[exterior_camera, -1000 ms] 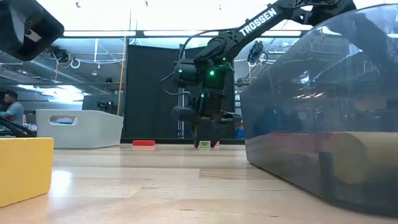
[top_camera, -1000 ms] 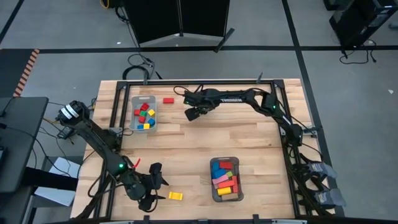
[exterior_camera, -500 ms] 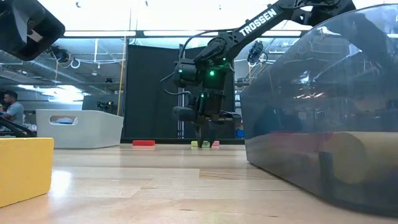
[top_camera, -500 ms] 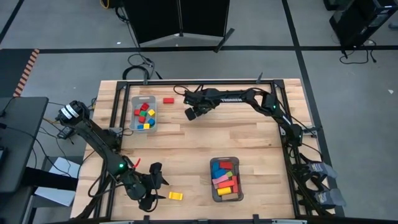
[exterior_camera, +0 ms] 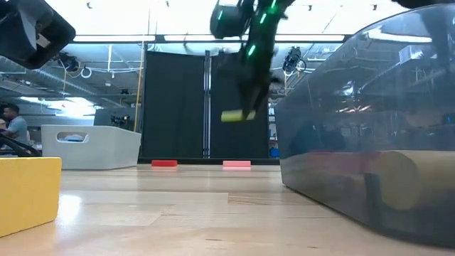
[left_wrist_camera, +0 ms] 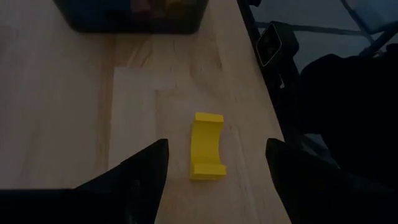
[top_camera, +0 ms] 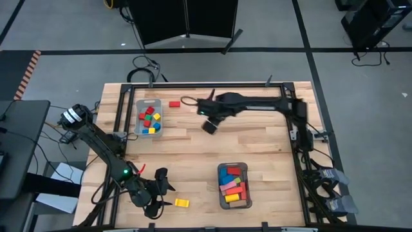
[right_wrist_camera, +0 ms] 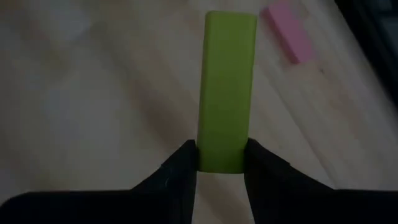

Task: Sort blocks by size
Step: Put the green rectangular block into the black bin, then put the yellow arch block into the black bin

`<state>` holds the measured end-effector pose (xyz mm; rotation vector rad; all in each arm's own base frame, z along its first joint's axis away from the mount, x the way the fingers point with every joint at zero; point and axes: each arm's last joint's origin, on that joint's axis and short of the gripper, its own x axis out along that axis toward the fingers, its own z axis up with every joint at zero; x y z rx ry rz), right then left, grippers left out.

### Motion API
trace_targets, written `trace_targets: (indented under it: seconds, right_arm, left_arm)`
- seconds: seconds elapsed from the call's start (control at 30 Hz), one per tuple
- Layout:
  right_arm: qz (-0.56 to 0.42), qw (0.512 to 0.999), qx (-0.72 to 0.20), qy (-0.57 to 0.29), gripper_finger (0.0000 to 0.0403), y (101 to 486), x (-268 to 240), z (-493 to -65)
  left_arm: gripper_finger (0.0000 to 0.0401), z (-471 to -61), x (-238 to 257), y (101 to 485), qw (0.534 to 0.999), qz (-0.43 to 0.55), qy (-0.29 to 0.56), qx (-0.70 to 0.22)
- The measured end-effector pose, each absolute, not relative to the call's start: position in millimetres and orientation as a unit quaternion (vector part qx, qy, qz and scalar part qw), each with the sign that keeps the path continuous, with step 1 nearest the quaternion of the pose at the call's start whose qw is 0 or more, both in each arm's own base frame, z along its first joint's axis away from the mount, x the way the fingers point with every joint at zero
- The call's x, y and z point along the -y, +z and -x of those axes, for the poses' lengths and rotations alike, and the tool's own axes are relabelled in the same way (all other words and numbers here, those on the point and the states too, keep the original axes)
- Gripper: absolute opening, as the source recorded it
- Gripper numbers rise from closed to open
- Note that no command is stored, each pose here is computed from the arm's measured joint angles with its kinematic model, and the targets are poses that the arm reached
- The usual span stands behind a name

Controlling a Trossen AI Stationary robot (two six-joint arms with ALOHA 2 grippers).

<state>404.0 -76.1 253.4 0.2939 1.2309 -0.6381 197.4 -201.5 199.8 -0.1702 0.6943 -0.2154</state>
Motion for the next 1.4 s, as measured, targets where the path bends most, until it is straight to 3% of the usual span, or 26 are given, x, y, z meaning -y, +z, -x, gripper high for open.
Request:
trace_targets:
  seconds: [0.17,0.33,0.47,0.63,0.8,0.93,1.03,1.2,1.4]
  right_arm:
    - [-0.069,0.769,-0.617,-0.155,0.0113,313.3,6.6,-356.1]
    - [-0.063,0.769,-0.636,-0.015,0.0113,331.3,-75.3,-303.2]
    - [-0.076,0.770,-0.633,0.015,0.0113,317.5,-130.0,-270.4]
    - [-0.087,0.814,-0.574,0.014,0.0122,282.9,-169.7,-265.1]
    - [-0.089,0.814,-0.574,-0.010,0.0221,253.5,-176.8,-272.5]
    - [-0.084,0.821,-0.565,-0.025,0.0304,255.0,-172.5,-274.1]
    - [-0.081,0.832,-0.549,-0.021,0.0344,260.9,-171.4,-273.6]
    - [-0.074,0.839,-0.539,-0.016,0.0363,262.4,-171.8,-274.9]
    - [-0.074,0.847,-0.527,-0.009,0.0344,263.7,-173.3,-277.3]
  left_arm:
    - [0.0278,-197.3,201.4,199.6,0.930,0.088,-0.103,-0.340]
    - [0.0278,-197.1,201.8,199.5,0.928,0.093,-0.107,-0.344]
    - [0.0278,-196.7,202.0,198.5,0.926,0.091,-0.110,-0.349]
    - [0.0279,-199.4,205.2,188.3,0.916,0.087,-0.124,-0.373]
    - [0.0279,-209.3,213.2,179.2,0.911,0.090,-0.124,-0.382]
    - [0.0279,-219.8,222.2,165.3,0.906,0.077,-0.115,-0.399]
    - [0.0279,-226.9,229.9,154.0,0.902,0.065,-0.111,-0.412]
    - [0.0279,-236.5,236.3,135.0,0.899,0.047,-0.089,-0.426]
    - [0.0278,-244.7,235.7,114.1,0.894,0.044,-0.058,-0.442]
